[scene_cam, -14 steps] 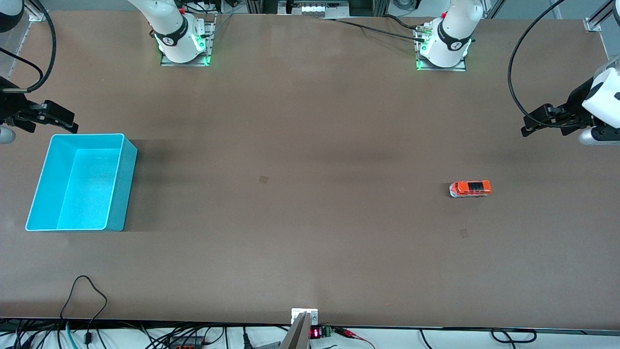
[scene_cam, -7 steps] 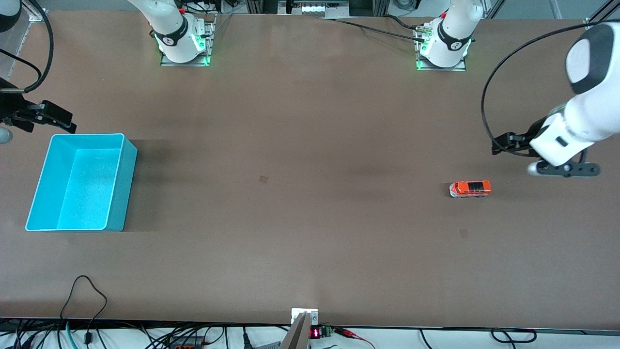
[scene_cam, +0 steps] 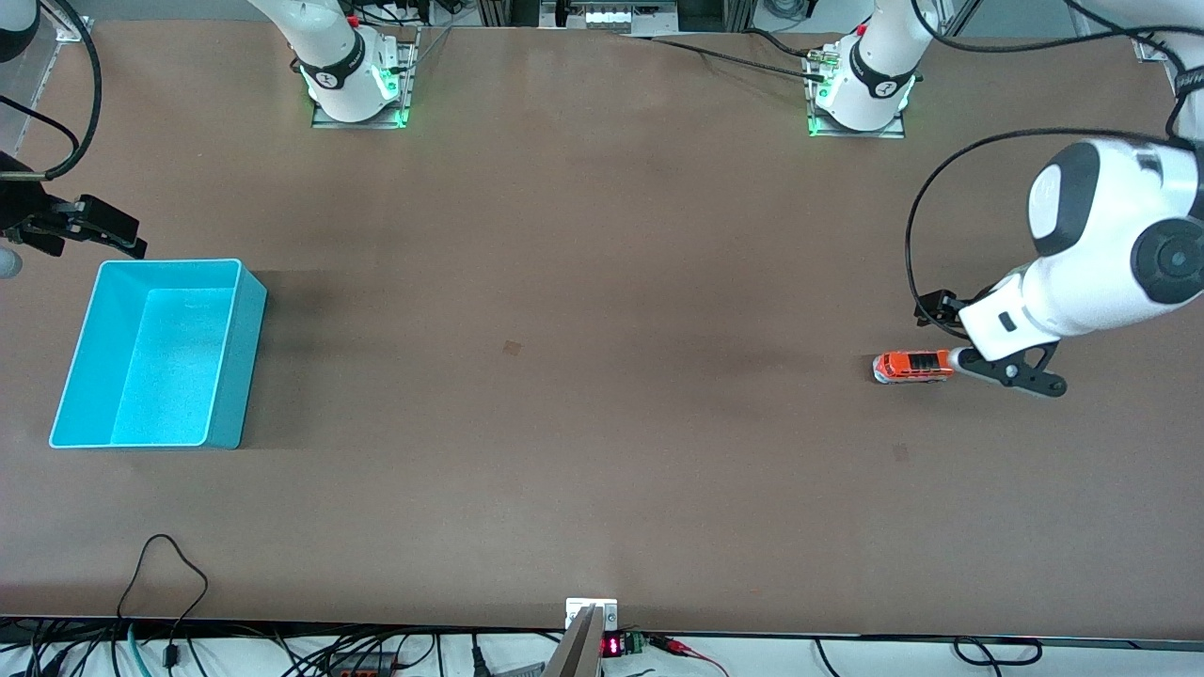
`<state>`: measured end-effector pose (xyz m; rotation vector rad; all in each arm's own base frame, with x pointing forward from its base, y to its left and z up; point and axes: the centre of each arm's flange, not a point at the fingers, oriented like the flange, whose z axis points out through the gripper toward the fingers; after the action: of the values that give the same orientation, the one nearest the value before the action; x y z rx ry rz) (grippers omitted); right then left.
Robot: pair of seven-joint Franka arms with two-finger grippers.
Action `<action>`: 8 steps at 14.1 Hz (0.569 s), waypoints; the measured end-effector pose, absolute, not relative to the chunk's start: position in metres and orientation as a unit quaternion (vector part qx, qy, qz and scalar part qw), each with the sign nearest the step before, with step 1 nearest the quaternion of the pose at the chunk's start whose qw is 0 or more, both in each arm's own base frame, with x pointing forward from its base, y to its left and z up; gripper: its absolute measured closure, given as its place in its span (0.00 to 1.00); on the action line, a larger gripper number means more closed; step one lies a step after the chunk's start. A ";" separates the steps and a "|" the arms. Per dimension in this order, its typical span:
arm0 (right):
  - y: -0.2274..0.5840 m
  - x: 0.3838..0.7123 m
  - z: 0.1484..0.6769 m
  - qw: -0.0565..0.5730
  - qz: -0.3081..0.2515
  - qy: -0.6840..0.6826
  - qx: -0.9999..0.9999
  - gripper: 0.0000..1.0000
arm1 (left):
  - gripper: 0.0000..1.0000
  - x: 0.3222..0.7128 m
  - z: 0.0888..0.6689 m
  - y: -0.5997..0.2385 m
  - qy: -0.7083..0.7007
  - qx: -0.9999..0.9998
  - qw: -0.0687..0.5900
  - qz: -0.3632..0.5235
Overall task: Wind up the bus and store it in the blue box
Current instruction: 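Lower the left gripper over the orange toy bus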
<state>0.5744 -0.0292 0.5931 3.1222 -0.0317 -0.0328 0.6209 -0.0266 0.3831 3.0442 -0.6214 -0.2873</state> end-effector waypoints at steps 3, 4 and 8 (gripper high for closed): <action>-0.029 0.574 0.593 0.010 -0.011 -0.010 1.000 0.00 | 0.00 0.631 0.345 -0.007 -0.318 0.944 0.025 -0.088; -0.029 0.574 0.593 0.010 -0.011 -0.010 1.000 0.00 | 0.00 0.629 0.332 0.001 -0.367 0.926 0.031 -0.087; -0.030 0.574 0.593 0.008 -0.011 -0.011 1.000 0.00 | 0.00 0.618 0.285 0.012 -0.544 0.836 0.036 -0.055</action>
<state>0.5743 -0.0299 0.5931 3.1254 -0.0349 -0.0333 0.6184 0.0117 0.2854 2.5686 -1.6722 -0.1697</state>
